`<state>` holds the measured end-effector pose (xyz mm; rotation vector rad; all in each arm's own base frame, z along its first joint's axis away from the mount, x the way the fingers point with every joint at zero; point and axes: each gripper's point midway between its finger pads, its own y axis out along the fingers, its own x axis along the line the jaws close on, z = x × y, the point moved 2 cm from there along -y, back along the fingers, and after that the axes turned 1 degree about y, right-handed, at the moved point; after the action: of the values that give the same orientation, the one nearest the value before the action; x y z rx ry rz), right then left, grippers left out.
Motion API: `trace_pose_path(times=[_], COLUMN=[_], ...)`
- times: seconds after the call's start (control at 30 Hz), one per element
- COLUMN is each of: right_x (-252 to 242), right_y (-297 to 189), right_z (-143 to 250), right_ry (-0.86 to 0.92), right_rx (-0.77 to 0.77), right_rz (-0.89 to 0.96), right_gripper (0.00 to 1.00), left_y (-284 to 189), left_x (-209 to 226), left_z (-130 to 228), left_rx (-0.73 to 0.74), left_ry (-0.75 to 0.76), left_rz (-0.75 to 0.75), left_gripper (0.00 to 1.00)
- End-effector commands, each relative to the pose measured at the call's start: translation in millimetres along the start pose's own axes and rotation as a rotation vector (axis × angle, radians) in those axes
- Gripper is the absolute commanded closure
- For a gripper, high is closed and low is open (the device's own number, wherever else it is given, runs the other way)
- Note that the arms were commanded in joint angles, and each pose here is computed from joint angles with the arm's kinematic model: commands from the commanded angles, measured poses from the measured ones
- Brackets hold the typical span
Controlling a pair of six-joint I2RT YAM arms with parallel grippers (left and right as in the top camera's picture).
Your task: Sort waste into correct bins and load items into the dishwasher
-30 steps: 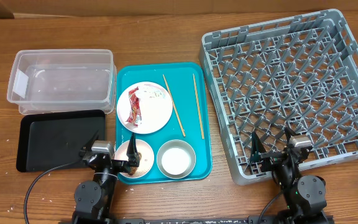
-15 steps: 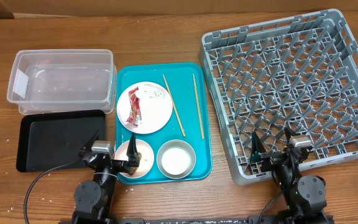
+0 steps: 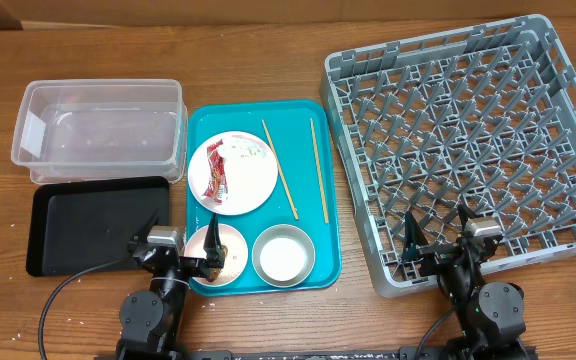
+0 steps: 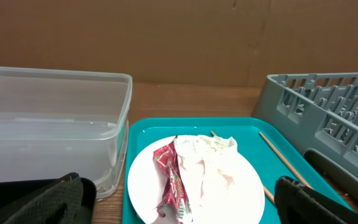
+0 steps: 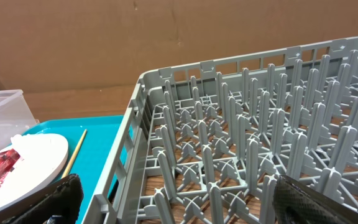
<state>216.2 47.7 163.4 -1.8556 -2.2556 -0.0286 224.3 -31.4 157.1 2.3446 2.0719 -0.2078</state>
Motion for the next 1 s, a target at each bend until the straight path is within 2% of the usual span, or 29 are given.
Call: trace_pose_path(times=[0.0,0.1,0.2,0.27,0.37,0.5,0.57,0.7,0.9,0.97], right_x=[0,16,54,62,67,73,75,79,84,86], right_y=[-1,-2,-11,-14,-20,-39,-46,-46,-12,-1], right_z=[-8,-7,0,-5,-33,-87,-109,-139,-154,-160], right_ry=[0.007,0.005,-0.002,0.024,0.100,0.111,0.109,0.125,0.179,0.194], right_rx=[-0.041,-0.028,0.019,0.008,-0.069,-0.201,-0.224,-0.135,0.227,0.323], right_rz=[-0.003,-0.102,-0.363,-0.416,-0.437,-0.445,-0.438,-0.408,-0.311,-0.288], right_gripper=[0.00,0.00,0.00,0.00,0.00,0.00,0.00,0.00,0.00,0.00], left_y=[0,0,-3,-6,-16,-29,-34,-36,-19,-14], left_x=[1,-8,-28,-39,-58,-60,-61,-64,-67,-75], left_z=[-1,0,-1,-12,-37,-80,-97,-120,-136,-145], left_rx=[-0.008,-0.001,0.018,-0.009,-0.073,-0.150,-0.138,0.012,0.395,0.490], left_ry=[-0.008,-0.057,-0.237,-0.307,-0.296,-0.282,-0.279,-0.302,-0.278,-0.282], left_rz=[-0.003,0.055,0.185,0.266,0.400,0.404,0.396,0.358,0.275,0.305], left_gripper=[0.00,0.00,0.00,0.00,0.00,0.00,0.00,0.00,0.00,0.00])
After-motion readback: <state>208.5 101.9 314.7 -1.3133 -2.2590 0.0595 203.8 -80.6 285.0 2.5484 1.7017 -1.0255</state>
